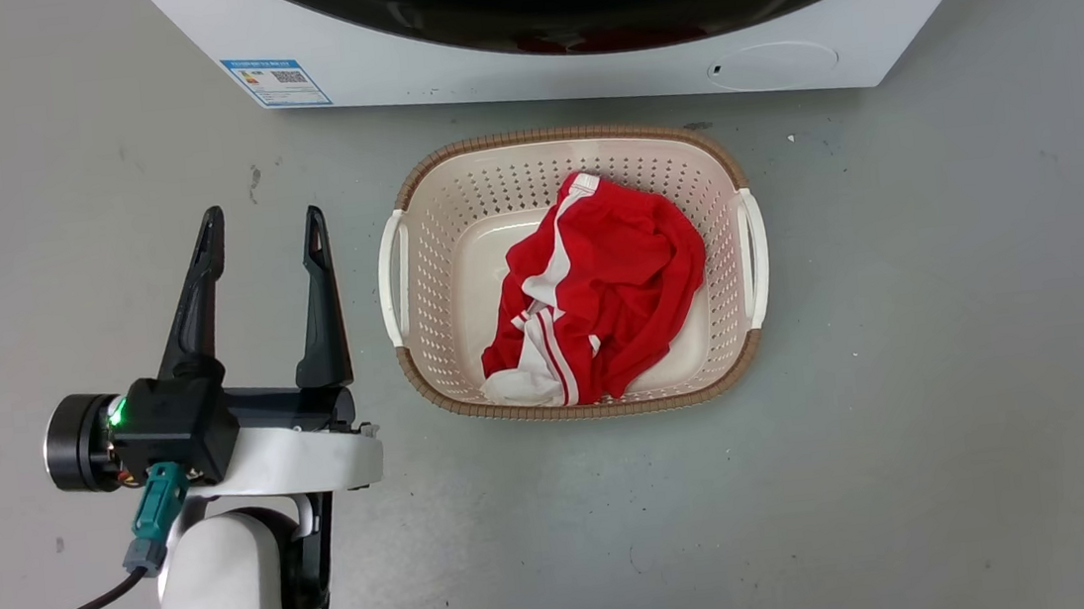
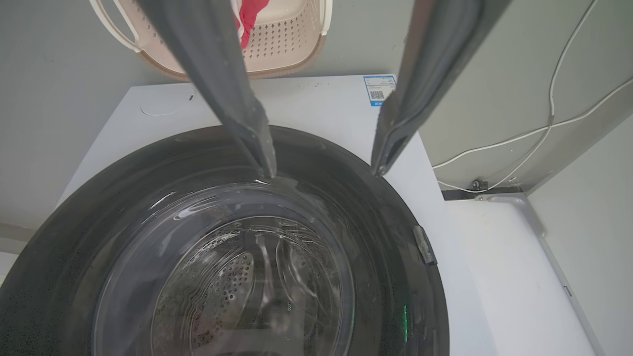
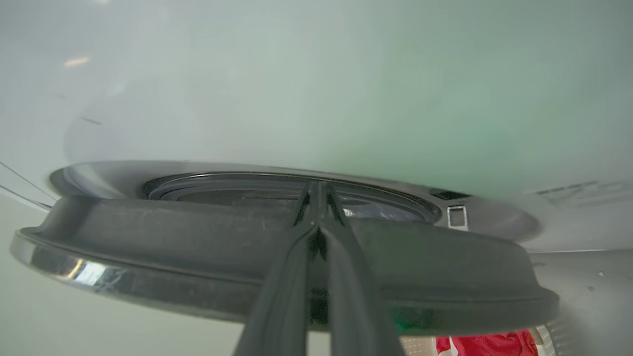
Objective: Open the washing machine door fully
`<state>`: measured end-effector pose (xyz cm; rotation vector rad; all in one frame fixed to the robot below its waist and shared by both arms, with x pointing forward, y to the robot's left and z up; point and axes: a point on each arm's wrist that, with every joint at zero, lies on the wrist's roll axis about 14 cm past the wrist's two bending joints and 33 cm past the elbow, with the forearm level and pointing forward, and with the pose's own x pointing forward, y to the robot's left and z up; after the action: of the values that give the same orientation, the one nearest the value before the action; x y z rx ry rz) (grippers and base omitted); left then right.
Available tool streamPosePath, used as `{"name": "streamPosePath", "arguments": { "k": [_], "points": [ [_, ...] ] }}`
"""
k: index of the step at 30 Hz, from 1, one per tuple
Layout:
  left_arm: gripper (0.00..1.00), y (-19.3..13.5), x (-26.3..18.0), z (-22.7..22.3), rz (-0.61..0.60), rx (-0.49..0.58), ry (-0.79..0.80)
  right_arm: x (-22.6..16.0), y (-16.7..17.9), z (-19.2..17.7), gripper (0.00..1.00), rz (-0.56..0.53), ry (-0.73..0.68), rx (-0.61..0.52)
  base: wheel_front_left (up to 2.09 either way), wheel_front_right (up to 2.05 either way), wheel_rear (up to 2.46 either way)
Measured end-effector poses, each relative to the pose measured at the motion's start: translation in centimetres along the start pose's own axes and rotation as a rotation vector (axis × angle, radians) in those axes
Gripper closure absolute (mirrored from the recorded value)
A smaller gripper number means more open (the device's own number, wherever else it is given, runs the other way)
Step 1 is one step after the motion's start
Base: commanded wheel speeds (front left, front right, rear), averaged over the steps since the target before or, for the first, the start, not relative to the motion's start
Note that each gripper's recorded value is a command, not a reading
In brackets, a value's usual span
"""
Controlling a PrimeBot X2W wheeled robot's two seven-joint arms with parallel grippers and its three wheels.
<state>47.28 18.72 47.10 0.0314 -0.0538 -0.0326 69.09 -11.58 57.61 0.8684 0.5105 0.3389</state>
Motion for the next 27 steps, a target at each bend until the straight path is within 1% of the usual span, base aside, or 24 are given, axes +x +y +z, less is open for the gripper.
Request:
{"name": "streamPosePath", "arguments": {
  "k": [5, 12, 20, 27],
  "points": [
    [0.00, -0.1, 0.1, 0.0, -0.001, -0.002, -0.002, 0.2, 0.6, -1.3, 1.00, 0.015, 0.081, 0.001, 0.00, 0.00, 0.00],
    [0.00, -0.4, 0.2, 0.1, -0.006, -0.008, -0.004, -0.4, 1.2, -3.1, 1.00, 0.051, 0.199, 0.010, 0.00, 0.00, 0.00],
    [0.00, -1.0, 0.2, 1.1, -0.018, -0.016, -0.028, -2.5, 1.3, -6.0, 1.00, 0.085, 0.346, 0.045, 0.00, 0.00, 0.00],
    [0.00, -1.5, -0.4, 2.6, -0.032, -0.019, -0.054, -4.9, 1.3, -8.3, 1.00, 0.103, 0.406, 0.054, 0.00, 0.00, 0.00]
  ]
}}
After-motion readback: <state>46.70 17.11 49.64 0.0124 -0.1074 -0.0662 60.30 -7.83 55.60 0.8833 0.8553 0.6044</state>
